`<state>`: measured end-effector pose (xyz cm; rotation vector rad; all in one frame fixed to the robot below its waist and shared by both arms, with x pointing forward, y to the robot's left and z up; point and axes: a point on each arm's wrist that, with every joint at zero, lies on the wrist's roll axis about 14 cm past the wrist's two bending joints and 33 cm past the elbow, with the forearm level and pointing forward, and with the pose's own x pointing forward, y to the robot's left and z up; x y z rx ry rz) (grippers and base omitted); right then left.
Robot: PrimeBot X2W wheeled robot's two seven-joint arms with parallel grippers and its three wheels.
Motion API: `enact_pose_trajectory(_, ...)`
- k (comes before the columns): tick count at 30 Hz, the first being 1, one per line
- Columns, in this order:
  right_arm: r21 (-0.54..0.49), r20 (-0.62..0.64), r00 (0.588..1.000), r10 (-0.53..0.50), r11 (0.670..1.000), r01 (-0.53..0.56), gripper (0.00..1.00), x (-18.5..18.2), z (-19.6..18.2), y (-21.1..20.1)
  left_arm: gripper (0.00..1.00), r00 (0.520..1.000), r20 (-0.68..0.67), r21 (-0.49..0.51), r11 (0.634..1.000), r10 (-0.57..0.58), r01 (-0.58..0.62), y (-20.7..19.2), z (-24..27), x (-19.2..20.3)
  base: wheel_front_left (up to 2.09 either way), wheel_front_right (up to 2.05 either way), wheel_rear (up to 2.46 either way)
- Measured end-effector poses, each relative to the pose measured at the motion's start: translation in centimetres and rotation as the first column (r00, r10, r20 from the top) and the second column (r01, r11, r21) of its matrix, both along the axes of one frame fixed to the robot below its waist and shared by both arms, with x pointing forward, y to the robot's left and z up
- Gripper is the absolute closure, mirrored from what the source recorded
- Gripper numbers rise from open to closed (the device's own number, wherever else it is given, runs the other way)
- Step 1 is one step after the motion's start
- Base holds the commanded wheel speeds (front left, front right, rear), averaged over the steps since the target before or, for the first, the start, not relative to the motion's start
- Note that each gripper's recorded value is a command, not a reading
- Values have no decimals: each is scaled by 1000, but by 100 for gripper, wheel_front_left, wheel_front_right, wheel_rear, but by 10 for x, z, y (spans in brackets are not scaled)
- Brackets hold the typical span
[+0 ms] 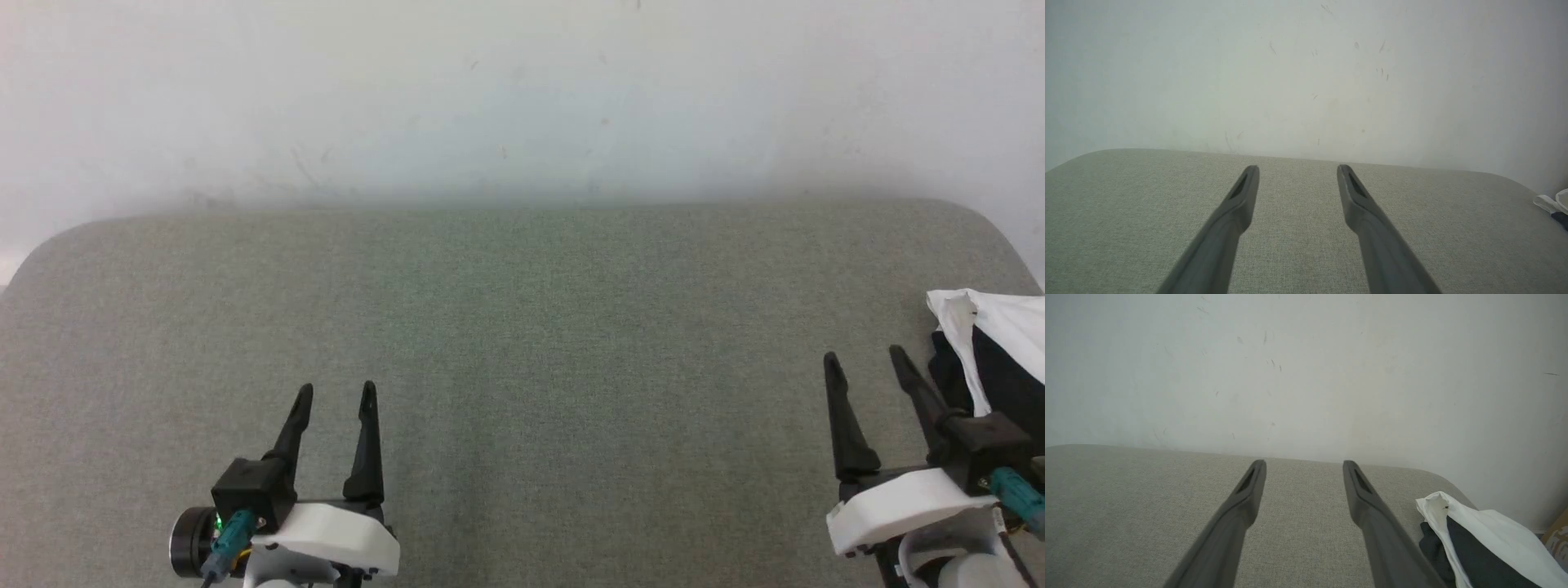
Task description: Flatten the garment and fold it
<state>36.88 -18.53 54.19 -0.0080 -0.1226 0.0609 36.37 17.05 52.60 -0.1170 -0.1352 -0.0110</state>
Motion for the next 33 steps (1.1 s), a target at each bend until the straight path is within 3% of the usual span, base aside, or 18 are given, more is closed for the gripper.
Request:
enact_pose_trajectory(24, 54, -35, 998, 50, 997, -48, 0, -7, -12, 17, 0, 1000, -20, -10, 1000, -1, 1, -1, -7, -5, 0, 0, 0)
enact_pose_trajectory(25, 60, -34, 998, 50, 997, -48, 100, -7, -12, 17, 100, 1000, -21, -14, 1000, 0, -1, -1, -7, -5, 0, 0, 0)
enact_pose_trajectory(33, 60, -35, 998, 51, 997, -49, 100, -7, -12, 17, 100, 1000, -22, -14, 1000, 0, -1, -1, -7, -5, 0, 0, 0)
